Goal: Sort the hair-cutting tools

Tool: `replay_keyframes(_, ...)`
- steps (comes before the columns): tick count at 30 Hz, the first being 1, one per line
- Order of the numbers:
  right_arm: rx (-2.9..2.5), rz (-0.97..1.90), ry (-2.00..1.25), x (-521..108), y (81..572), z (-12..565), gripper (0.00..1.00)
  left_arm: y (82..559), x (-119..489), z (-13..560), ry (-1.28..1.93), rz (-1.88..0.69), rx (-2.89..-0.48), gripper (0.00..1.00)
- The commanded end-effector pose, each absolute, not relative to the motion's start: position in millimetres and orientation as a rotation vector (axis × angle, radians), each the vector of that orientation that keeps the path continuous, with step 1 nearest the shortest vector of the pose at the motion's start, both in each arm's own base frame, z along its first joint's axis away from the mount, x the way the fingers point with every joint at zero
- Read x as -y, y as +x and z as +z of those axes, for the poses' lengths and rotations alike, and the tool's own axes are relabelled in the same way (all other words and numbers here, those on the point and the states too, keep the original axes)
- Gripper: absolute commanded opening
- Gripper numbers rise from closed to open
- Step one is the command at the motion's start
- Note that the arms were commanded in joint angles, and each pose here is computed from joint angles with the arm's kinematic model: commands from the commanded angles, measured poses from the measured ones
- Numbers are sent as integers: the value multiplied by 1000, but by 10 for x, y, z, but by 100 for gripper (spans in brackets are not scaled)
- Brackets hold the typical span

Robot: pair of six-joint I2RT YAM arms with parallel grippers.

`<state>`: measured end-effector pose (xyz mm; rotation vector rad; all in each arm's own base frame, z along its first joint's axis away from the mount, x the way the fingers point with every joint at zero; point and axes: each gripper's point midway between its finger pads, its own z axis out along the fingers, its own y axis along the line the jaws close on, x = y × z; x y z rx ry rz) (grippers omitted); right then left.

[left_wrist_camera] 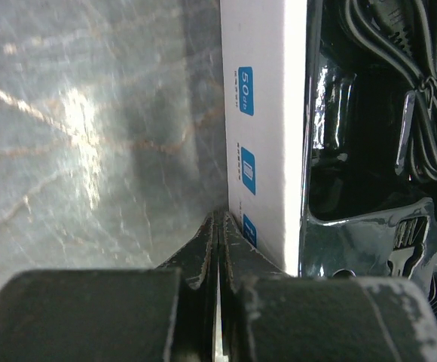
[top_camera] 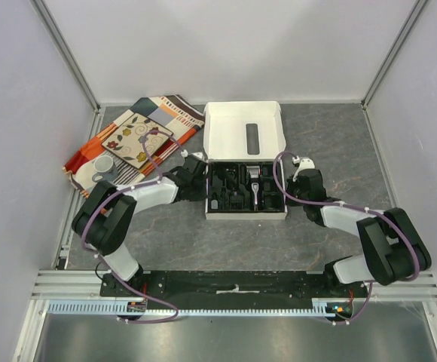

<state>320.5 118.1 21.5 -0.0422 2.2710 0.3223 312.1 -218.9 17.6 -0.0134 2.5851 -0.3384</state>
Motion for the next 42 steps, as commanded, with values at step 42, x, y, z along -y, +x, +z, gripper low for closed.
replay_keyframes(42,-1970,977,314,-615,4931,647,0,4517,2053,724,-166,-1062,-2320,2)
